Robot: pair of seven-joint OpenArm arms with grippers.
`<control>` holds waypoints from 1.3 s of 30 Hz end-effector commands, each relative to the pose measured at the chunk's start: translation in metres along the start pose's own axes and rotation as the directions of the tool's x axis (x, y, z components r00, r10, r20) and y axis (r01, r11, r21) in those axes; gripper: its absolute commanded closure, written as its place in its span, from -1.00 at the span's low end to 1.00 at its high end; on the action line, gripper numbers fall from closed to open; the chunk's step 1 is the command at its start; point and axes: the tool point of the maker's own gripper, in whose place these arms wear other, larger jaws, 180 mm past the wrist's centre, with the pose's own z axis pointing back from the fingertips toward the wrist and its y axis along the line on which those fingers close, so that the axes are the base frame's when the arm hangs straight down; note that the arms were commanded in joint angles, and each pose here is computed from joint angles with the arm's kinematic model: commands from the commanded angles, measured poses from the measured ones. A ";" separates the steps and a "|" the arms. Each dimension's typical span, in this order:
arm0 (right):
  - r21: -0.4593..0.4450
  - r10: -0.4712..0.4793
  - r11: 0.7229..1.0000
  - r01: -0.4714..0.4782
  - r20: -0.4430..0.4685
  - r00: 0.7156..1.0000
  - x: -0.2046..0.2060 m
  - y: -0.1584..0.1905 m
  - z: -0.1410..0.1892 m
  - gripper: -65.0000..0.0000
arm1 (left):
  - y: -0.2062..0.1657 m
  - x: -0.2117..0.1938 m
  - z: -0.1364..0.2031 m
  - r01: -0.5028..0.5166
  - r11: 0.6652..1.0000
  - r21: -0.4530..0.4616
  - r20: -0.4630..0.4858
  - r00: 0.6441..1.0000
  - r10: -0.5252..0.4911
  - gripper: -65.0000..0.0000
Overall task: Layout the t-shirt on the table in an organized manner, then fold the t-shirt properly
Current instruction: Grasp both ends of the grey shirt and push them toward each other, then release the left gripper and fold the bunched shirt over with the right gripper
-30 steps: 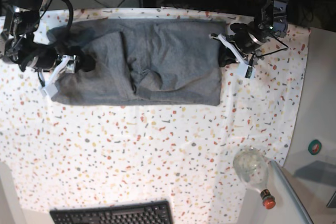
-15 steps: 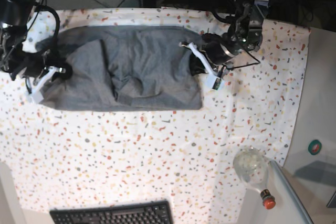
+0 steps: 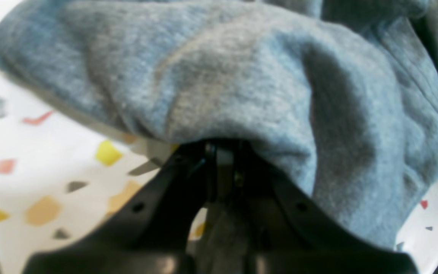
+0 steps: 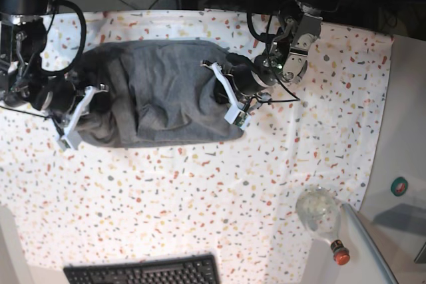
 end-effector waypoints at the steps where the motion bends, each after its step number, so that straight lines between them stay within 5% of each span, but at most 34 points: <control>1: 0.001 0.020 1.000 -0.020 0.057 0.998 0.019 0.007 0.007 1.00 | 0.000 0.015 0.000 0.007 1.000 -0.007 0.044 0.999 -0.007 1.00; 24: 0.044 -0.086 0.995 0.086 0.011 0.996 0.021 0.136 -0.002 1.00 | 0.011 0.010 0.007 0.016 1.000 0.015 0.034 0.999 -0.017 1.00; 33: -0.014 -0.141 0.990 0.140 -0.010 0.990 0.019 0.109 -0.031 1.00 | 0.011 0.007 0.008 0.015 1.000 0.016 0.029 0.999 -0.016 1.00; 39: 0.014 -0.163 0.987 0.163 0.000 0.987 0.022 0.122 -0.034 1.00 | 0.011 0.007 0.008 0.014 1.000 0.016 0.028 1.000 -0.015 1.00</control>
